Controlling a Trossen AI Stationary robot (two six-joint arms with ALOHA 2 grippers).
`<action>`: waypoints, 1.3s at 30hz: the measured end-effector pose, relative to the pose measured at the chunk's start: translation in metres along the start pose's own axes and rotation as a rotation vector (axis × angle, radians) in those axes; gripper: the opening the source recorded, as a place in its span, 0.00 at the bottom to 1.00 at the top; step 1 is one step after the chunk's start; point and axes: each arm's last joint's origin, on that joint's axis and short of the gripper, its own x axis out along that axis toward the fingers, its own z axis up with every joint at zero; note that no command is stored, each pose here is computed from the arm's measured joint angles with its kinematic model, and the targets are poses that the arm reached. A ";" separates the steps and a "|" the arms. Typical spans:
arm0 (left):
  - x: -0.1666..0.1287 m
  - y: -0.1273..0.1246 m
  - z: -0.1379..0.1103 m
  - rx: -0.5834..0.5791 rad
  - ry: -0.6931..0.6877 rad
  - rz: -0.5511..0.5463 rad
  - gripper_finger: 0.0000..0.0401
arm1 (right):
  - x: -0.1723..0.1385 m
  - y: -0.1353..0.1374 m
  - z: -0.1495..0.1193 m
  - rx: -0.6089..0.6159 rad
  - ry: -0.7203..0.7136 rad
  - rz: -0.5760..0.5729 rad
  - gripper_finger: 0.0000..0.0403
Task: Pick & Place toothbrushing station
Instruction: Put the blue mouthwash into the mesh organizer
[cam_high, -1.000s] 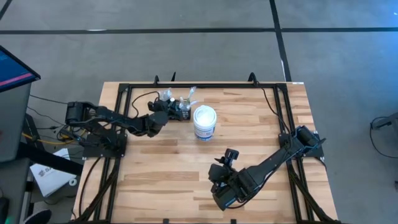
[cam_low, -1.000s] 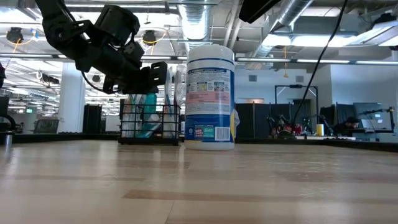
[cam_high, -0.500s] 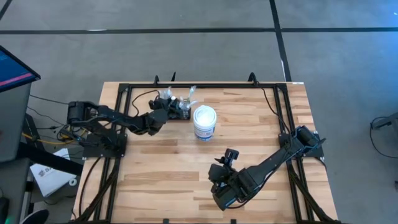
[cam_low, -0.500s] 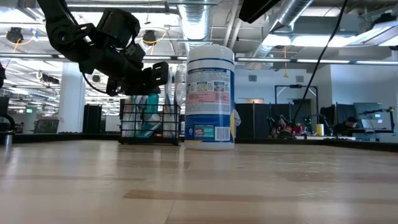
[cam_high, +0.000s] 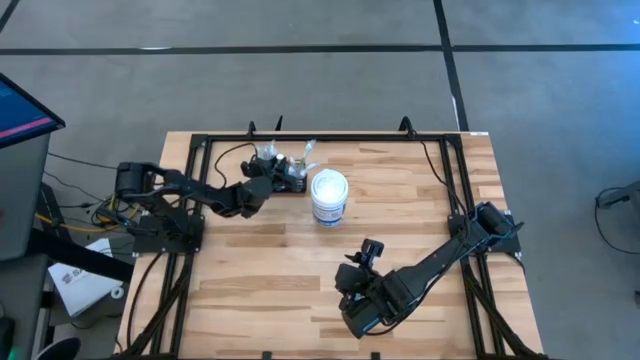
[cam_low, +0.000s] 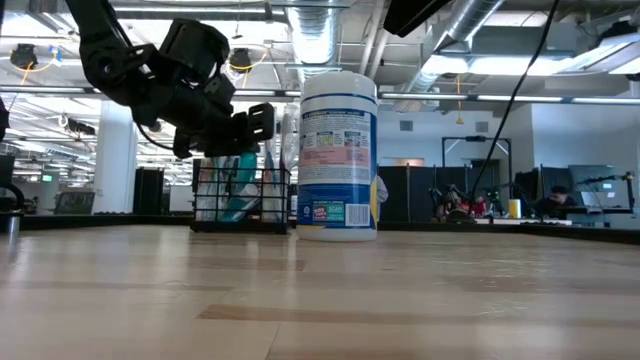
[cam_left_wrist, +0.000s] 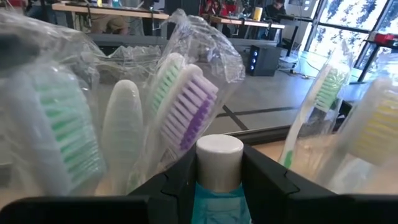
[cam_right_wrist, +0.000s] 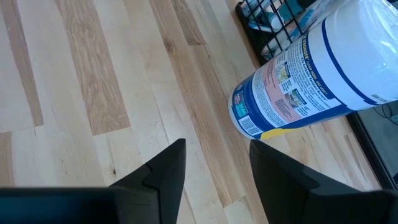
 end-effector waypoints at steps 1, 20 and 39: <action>-0.001 0.000 0.001 -0.004 -0.001 -0.006 0.26 | 0.000 0.000 0.000 0.000 0.000 0.000 0.42; -0.011 -0.003 0.013 -0.012 -0.018 -0.062 0.26 | 0.000 0.000 0.000 0.001 0.000 0.000 0.42; -0.016 -0.007 0.012 0.071 -0.019 -0.087 0.26 | 0.000 0.000 0.000 0.002 0.002 0.002 0.41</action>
